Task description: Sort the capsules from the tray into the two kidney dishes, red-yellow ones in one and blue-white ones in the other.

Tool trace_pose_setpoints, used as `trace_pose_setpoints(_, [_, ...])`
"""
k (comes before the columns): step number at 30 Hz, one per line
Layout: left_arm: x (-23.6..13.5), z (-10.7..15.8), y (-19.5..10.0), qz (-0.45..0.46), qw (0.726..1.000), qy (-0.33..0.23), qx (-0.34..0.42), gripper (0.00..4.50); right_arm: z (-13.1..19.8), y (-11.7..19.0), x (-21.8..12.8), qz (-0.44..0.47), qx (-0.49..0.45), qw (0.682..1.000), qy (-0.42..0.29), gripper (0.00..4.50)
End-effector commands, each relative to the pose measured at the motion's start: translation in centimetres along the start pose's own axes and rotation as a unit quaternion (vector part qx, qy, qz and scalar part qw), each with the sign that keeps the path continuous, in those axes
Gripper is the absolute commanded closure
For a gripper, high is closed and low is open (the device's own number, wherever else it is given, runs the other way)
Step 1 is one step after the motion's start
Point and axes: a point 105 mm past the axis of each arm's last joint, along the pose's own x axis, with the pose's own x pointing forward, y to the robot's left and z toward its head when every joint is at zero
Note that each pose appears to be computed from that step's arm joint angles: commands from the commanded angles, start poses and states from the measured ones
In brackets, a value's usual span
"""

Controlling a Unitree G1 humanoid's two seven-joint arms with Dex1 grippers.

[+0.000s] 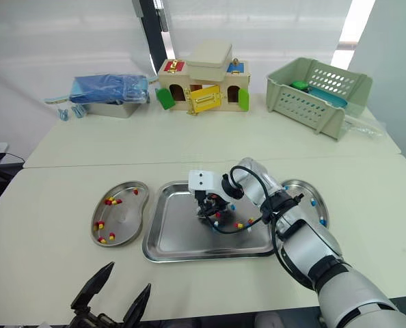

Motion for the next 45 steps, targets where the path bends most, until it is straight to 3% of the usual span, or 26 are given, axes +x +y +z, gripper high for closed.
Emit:
trace_pose_setpoints(1, [-0.4, 0.7, -0.1, 0.003, 1.0, -0.003, 0.004, 0.0, 1.0, -1.0, -0.3, -0.018, -0.028, 0.999, 0.003, 1.98])
trace_pose_setpoints(12, [-0.5, 0.8, 0.0, 0.004, 1.0, 0.001, 0.012, 0.0, 0.5, -0.5, 0.1, -0.005, -0.03, 1.0, 0.006, 4.45])
trace_pose_setpoints(16, [-0.5, 0.7, 0.4, 0.002, 1.0, 0.001, 0.017, 0.0, 0.8, -0.5, 0.1, -0.002, -0.028, 1.0, -0.006, 4.48])
trace_pose_setpoints(21, [-0.3, 0.8, 0.9, -0.017, 1.0, -0.002, 0.021, 0.0, 2.8, -0.5, -1.2, 0.002, -0.016, 0.997, -0.074, 4.48])
trace_pose_setpoints(27, [0.6, 1.5, 0.0, -0.1, 0.995, -0.018, 0.017, 0.0, 2.6, -0.1, -7.4, -0.032, -0.005, 0.99, -0.136, 4.48])
trace_pose_setpoints(31, [1.0, 1.5, -0.8, -0.181, 0.983, -0.026, 0.013, 0.0, -0.8, 1.9, -12.6, -0.07, 0.028, 0.989, -0.129, 4.48])
trace_pose_setpoints(38, [2.5, 1.6, -0.7, -0.268, 0.962, -0.05, 0.006, 0.0, -9.6, 6.5, -19.8, -0.135, 0.118, 0.984, -0.017, 4.48])
trace_pose_setpoints(45, [2.6, 1.3, -0.6, -0.315, 0.947, -0.057, -0.001, 0.0, -13.7, 10.2, -22.9, -0.157, 0.168, 0.971, 0.066, 4.48])
